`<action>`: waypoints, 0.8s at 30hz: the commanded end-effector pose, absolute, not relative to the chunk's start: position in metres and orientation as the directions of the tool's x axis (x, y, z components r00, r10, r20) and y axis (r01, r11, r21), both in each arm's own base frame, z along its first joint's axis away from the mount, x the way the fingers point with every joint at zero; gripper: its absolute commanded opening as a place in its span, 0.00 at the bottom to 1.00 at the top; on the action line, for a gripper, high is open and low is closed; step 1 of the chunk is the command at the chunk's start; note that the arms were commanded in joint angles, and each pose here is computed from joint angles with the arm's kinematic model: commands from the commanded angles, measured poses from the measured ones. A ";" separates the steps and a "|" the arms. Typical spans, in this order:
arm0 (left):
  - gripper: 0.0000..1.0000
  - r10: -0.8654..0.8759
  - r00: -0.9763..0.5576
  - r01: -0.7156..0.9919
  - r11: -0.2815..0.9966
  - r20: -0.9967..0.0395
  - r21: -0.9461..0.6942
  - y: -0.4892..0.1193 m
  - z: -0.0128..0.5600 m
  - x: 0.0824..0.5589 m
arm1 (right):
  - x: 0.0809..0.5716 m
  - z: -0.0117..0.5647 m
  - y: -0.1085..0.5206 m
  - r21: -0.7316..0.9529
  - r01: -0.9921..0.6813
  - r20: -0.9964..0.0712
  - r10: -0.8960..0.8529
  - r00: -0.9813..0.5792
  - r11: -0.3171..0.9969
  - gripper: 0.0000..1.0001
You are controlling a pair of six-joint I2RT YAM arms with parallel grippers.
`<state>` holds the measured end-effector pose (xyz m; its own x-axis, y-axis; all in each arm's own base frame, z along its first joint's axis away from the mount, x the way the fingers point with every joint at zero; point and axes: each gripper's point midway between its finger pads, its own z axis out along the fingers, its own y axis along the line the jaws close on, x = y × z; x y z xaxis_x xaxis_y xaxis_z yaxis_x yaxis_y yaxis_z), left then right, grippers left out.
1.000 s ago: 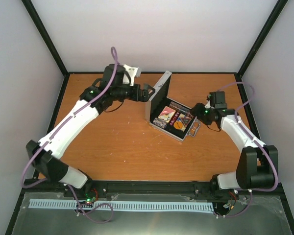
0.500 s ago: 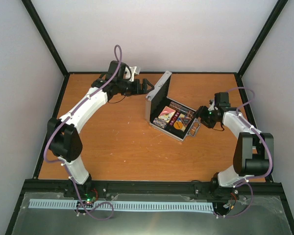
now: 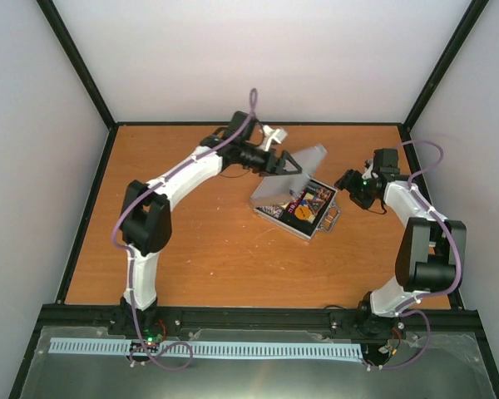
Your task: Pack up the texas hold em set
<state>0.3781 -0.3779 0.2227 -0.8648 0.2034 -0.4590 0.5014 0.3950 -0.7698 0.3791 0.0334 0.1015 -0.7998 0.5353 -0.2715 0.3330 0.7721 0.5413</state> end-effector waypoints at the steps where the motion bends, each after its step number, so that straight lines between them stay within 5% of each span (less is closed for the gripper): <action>1: 1.00 0.393 -0.769 0.602 0.180 -0.504 -0.778 -0.423 0.247 0.320 | 0.402 0.099 0.022 0.528 0.341 -0.304 0.549 -0.779 0.777 0.73; 6: 1.00 0.429 -0.772 0.599 0.243 -0.469 -0.763 -0.416 0.231 0.300 | 0.421 0.100 0.019 0.558 0.326 -0.330 0.565 -0.757 0.763 0.77; 24: 1.00 0.174 -0.758 0.616 0.508 -0.628 -0.603 -0.311 0.280 0.321 | 0.439 0.136 -0.030 0.532 0.334 -0.445 0.593 -0.671 0.778 0.83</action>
<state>0.3091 -0.3282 0.2690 -0.7779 0.2268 -0.5860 0.6167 0.4544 -0.6428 0.4317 -0.0173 0.1079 -0.7114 0.6004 -0.3651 0.3712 0.7623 0.5303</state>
